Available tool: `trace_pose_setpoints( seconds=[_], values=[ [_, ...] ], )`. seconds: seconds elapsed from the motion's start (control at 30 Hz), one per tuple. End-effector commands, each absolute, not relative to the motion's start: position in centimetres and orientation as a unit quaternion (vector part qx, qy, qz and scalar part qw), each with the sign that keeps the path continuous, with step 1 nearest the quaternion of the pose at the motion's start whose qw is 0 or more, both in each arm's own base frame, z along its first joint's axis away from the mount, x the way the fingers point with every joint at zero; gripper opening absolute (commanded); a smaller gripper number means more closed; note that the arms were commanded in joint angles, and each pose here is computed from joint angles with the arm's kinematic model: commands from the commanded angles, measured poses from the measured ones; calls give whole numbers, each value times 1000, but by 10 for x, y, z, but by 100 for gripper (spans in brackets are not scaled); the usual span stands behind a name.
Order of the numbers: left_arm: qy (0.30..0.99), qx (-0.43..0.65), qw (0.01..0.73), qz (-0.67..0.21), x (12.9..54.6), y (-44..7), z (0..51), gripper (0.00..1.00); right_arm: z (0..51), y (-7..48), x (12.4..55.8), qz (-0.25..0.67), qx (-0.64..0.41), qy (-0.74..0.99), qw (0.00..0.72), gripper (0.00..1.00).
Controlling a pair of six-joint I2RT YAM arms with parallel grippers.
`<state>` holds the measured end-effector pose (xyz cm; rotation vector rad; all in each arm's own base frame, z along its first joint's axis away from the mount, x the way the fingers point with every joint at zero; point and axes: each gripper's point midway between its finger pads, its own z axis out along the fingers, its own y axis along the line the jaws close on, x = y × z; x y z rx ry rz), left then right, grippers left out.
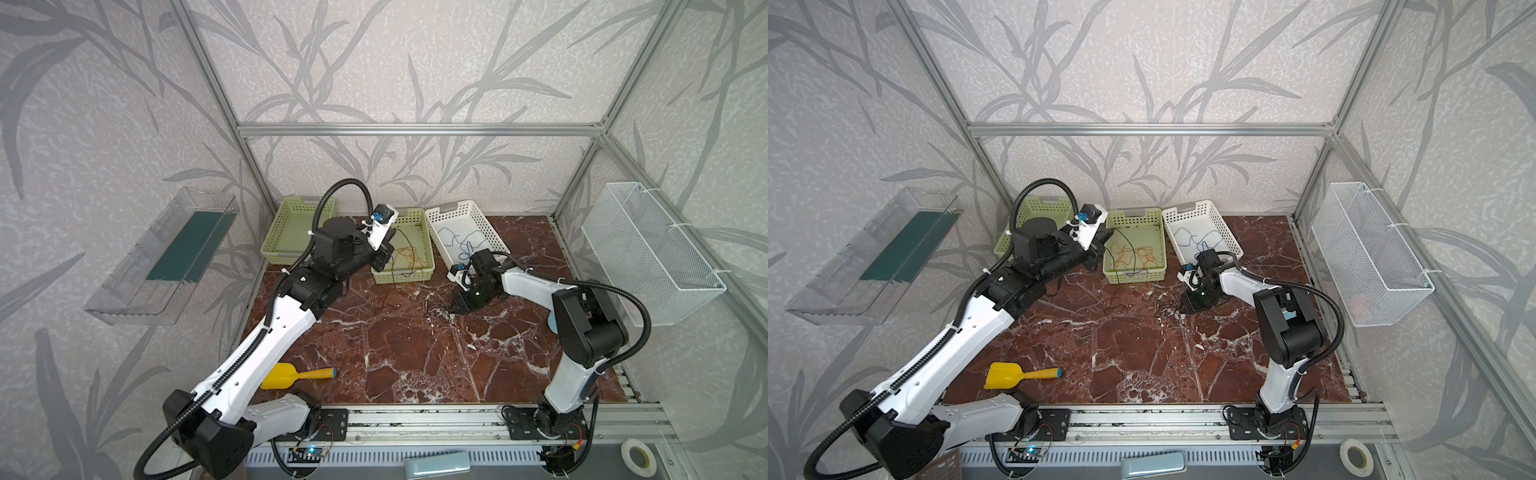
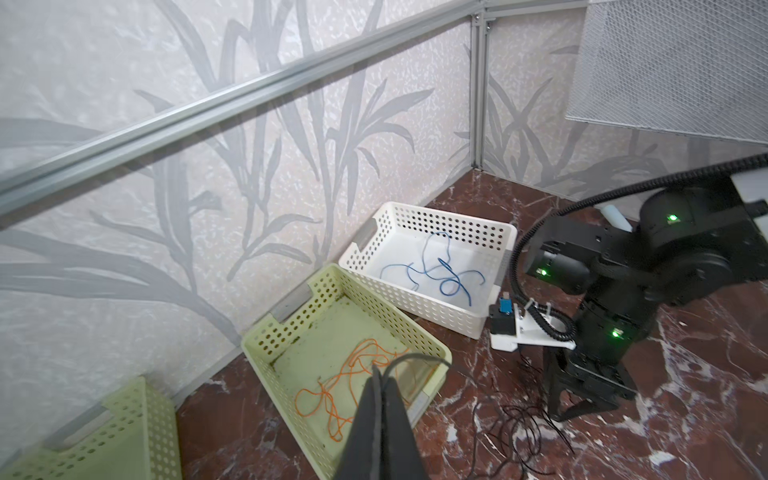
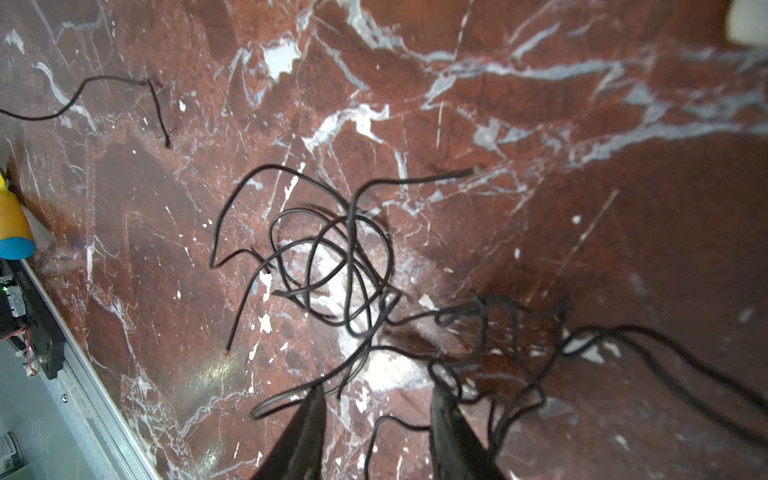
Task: Untangle the cables
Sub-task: 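Lift the left gripper's black wire over the far green basket and lower it in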
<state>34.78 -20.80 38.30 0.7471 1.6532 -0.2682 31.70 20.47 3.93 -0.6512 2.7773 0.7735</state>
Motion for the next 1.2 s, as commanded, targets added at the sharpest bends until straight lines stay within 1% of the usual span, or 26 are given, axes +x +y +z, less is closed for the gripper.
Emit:
trace_pose_setpoints(
  seconds=[0.0, 0.27, 0.37, 0.5, 0.6, 0.9, 1.03, 1.17],
  values=[
    [720, 321, 613, -48, 362, -189, 403, 0, 61, 208, 322, 270, -228, 928, 114, 44],
    [723, 263, 637, 52, 407, -136, 461, 0, 123, 229, 326, 299, -282, 890, 197, 54],
    [726, 244, 640, 68, 423, -116, 478, 0, 146, 242, 327, 310, -302, 873, 225, 57],
    [718, 239, 648, 87, 437, -106, 497, 0, 174, 263, 329, 327, -327, 845, 268, 61],
    [718, 223, 650, 112, 451, -89, 510, 0, 183, 279, 330, 337, -339, 831, 284, 63],
    [691, 161, 675, 201, 500, -19, 552, 0, 168, 311, 320, 353, -363, 825, 251, 64],
    [676, 141, 672, 268, 523, 20, 551, 0, 163, 316, 315, 363, -361, 825, 238, 63],
    [662, 112, 673, 311, 536, 64, 550, 0, 160, 313, 308, 360, -362, 830, 225, 63]
  ],
)
